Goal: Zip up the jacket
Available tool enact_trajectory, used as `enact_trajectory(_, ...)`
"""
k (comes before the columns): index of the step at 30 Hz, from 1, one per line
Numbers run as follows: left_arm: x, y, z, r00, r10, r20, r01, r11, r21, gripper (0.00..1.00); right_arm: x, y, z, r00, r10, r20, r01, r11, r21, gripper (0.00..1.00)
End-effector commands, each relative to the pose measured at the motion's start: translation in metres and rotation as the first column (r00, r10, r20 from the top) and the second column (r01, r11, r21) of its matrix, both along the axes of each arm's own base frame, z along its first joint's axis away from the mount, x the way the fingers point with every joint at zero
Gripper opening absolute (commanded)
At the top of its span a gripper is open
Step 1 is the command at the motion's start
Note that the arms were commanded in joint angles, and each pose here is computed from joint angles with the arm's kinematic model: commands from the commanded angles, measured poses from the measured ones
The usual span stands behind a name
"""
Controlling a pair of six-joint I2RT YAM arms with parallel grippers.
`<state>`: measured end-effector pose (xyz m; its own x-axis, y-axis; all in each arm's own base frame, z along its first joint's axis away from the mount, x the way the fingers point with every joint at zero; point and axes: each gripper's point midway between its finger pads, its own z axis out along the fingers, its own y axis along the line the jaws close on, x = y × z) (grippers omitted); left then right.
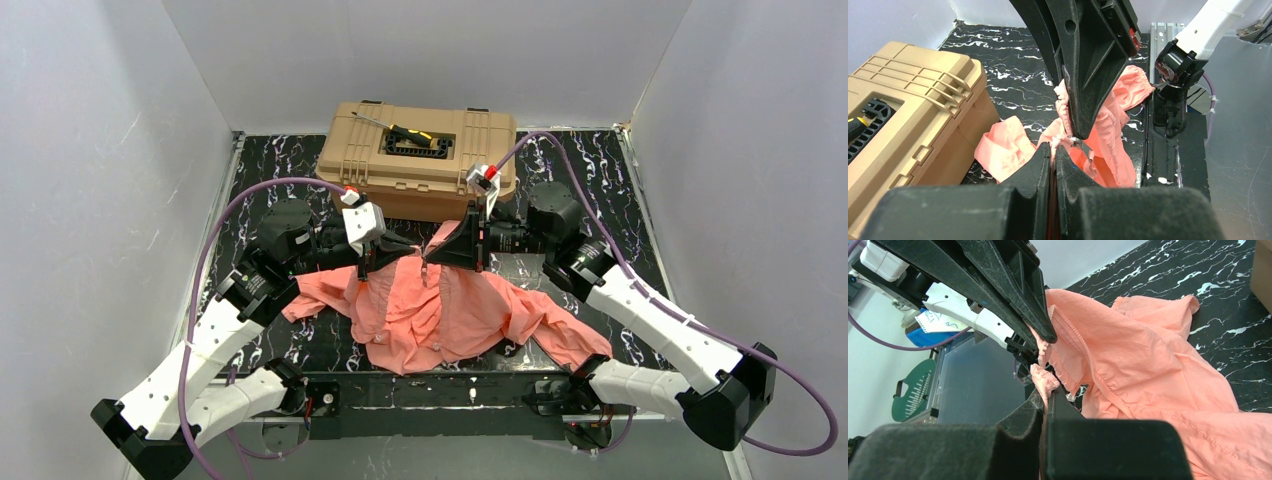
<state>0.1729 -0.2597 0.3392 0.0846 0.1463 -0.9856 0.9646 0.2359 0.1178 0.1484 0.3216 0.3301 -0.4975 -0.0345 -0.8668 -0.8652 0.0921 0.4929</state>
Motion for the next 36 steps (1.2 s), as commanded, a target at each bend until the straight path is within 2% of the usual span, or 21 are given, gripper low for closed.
enact_trajectory(1, -0.004, 0.001, 0.022, 0.999, -0.004, 0.044, 0.006, 0.999, -0.037, 0.0, -0.005, 0.005, 0.009, 0.999, 0.037, 0.035, -0.039, 0.999, 0.034, 0.01)
enact_trajectory(14, -0.007, 0.0, 0.019, 0.999, -0.022, 0.04, 0.023, 0.999, -0.032, 0.0, 0.001, 0.002, 0.016, 0.998, -0.02, 0.062, 0.017, 0.999, 0.047, 0.01)
enact_trajectory(36, -0.008, -0.001, 0.019, 0.999, -0.03, 0.04, 0.031, 0.999, -0.03, 0.0, -0.004, 0.001, 0.021, 0.997, 0.0, 0.081, -0.006, 0.998, 0.07, 0.01)
